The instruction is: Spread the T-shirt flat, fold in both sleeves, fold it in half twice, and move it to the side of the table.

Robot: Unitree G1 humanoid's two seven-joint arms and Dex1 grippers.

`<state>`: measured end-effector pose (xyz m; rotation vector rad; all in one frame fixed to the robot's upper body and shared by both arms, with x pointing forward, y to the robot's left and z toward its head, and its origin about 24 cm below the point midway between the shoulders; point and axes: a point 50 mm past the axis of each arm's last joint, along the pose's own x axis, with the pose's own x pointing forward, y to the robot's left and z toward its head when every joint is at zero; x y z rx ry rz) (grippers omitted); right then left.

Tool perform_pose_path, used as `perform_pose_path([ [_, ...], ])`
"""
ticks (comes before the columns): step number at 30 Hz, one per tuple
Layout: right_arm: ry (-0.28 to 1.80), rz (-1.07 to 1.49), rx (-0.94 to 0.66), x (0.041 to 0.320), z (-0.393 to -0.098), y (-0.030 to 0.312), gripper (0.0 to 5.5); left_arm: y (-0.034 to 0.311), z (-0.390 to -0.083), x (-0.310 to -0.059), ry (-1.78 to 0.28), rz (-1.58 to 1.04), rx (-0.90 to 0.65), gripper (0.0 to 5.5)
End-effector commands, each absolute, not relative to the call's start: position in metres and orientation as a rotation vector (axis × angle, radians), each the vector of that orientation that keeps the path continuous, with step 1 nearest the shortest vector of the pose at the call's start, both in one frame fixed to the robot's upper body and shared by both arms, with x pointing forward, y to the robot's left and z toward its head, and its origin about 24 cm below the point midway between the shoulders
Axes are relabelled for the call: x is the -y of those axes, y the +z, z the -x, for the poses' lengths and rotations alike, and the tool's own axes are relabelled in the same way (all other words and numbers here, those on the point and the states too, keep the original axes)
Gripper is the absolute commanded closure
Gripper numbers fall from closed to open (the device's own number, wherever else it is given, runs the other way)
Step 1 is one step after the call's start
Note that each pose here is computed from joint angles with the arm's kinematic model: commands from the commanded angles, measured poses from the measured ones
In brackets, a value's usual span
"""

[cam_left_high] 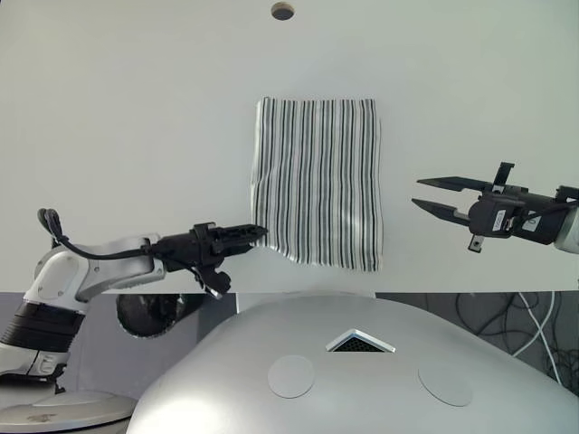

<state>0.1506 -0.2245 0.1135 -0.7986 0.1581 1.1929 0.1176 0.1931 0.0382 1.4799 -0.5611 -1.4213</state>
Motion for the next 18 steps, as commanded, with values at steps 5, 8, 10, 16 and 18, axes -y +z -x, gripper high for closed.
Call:
perform_pose_path([
  [5,1.207,0.857,-0.175,0.225,-0.145,0.115,4.09,0.033,-0.116,-0.202,-1.514,-1.483,0.431,4.38],
  [8,1.215,0.869,-0.177,0.224,-0.144,0.114,4.09,0.032,-0.116,-0.202,-1.518,-1.477,0.418,4.90],
  [10,1.229,0.903,-0.189,0.224,-0.141,0.112,4.09,0.032,-0.117,-0.202,-1.520,-1.477,0.415,5.28],
  [16,1.366,1.236,-0.150,0.207,-0.121,0.092,4.09,0.032,-0.117,-0.200,-1.508,-1.463,0.408,5.49],
  [18,1.441,1.276,-0.147,0.199,-0.112,0.086,4.09,0.033,-0.119,-0.201,-1.502,-1.465,0.402,5.49],
])
